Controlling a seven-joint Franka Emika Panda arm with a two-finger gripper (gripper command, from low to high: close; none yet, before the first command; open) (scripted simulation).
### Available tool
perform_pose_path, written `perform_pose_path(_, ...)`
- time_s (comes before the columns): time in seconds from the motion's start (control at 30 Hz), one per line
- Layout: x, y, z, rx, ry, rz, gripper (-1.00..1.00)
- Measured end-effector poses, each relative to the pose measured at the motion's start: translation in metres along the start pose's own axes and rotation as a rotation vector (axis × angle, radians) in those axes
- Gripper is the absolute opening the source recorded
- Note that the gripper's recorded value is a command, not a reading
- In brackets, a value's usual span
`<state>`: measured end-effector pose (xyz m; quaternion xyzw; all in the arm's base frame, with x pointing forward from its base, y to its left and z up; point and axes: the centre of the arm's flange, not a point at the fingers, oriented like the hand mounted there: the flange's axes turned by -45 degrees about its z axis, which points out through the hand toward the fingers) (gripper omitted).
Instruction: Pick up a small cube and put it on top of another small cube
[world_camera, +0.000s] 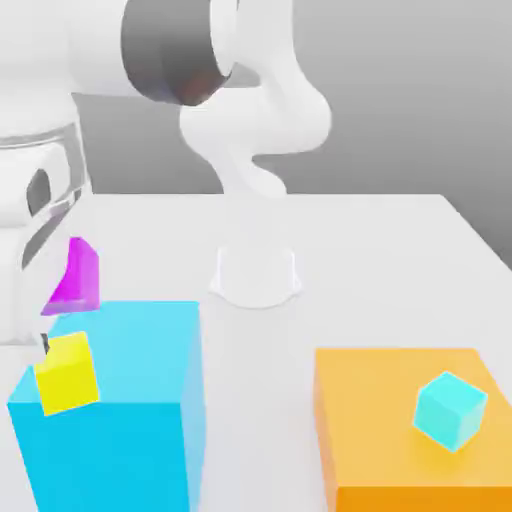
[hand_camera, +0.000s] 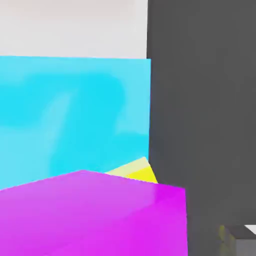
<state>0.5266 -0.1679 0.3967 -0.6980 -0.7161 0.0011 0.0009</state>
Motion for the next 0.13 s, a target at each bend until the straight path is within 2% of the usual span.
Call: perform_pose_path(0.13,0.001,0.001,-0.03,-0.003,0.002,-0.002,1.0)
